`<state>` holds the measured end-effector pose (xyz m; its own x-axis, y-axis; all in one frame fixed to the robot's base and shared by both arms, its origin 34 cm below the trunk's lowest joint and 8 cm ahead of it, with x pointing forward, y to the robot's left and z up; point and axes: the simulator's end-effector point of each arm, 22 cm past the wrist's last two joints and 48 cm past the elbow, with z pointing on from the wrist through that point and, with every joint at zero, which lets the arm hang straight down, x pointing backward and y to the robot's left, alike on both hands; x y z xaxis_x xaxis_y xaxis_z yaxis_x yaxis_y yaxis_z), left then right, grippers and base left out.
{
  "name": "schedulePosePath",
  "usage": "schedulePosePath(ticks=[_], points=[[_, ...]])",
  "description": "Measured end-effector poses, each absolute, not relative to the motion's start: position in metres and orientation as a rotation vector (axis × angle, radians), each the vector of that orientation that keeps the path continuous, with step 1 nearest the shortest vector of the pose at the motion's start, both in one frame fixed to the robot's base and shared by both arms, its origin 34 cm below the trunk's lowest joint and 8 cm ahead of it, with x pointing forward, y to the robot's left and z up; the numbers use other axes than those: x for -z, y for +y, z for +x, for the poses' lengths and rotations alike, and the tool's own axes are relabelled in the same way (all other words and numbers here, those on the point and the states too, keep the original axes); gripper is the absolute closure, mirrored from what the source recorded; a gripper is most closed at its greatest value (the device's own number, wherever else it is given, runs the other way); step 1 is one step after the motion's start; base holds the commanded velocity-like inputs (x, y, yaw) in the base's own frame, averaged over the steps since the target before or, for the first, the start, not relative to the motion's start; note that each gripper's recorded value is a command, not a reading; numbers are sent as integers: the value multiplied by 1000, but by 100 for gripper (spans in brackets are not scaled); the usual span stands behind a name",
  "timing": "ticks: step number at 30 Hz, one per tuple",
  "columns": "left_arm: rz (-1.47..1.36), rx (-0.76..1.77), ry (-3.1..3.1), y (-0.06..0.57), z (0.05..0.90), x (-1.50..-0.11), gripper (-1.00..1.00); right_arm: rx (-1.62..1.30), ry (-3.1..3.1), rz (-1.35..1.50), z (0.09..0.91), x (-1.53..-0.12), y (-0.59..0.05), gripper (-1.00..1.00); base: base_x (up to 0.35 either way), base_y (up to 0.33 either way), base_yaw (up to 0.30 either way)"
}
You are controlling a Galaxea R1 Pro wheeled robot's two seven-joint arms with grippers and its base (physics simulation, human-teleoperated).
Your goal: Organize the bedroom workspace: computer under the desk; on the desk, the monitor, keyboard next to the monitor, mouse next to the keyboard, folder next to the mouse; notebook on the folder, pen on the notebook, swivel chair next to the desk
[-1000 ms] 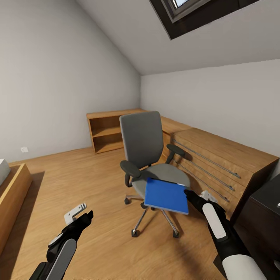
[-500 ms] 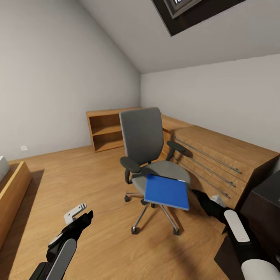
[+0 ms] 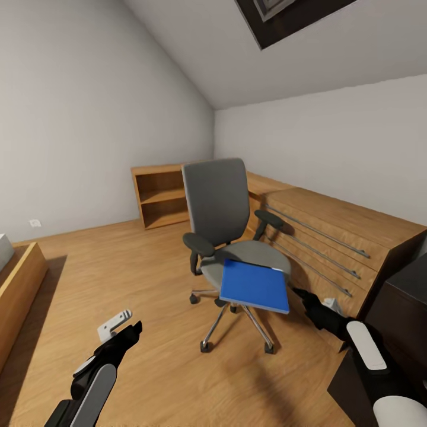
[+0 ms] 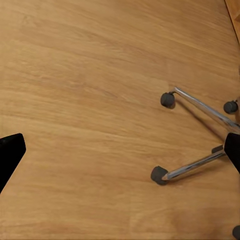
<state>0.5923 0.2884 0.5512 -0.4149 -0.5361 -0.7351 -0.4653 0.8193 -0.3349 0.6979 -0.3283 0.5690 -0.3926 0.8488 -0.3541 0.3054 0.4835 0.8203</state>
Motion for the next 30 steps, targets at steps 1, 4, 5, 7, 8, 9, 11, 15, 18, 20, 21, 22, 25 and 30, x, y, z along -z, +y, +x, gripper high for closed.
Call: schedulePosePath(ticks=[1,4,5,7,8,9,11,15,18,20,21,22,25,30], points=[[-736,97,2076,288,592,-549,-100,-858,1929,957,697,-567,-329,-100,0,0,0],[-736,97,2077,288,590,-542,-100,-860,1928,956,696,-561,-329,-100,0,0,0],[-736,97,2076,288,590,-540,-100,-860,1928,956,695,-558,-329,-100,0,0,0],[-736,97,2076,288,588,-536,-100,-867,1926,953,693,-554,-328,-100,0,0,0],[-736,97,2077,288,588,-533,-100,-872,1925,951,693,-552,-328,-100,0,0,0],[-735,97,2077,288,587,-531,-100,-888,1922,943,692,-551,-326,-100,0,0,0],[-735,97,2077,288,586,-527,-100,-926,1912,921,691,-552,-322,-100,0,0,0],[-732,102,2077,286,584,-518,-100,-1145,1868,776,680,-573,-303,-100,0,0,0],[-730,103,2079,286,582,-511,-100,-1220,1841,725,673,-579,-300,-100,0,0,0],[-729,104,2079,285,581,-507,-100,-1239,1833,712,671,-578,-300,-100,0,0,0],[-728,105,2079,285,581,-505,-100,-1246,1830,707,670,-577,-300,-100,0,0,0],[-727,105,2080,284,580,-503,-100,-1250,1828,705,669,-576,-300,-100,0,0,0],[-723,107,2081,283,578,-496,-100,-1256,1826,701,666,-570,-300,-100,0,0,0],[-721,108,2082,282,575,-484,-100,-1258,1824,700,663,-559,-299,-100,0,0,0]])
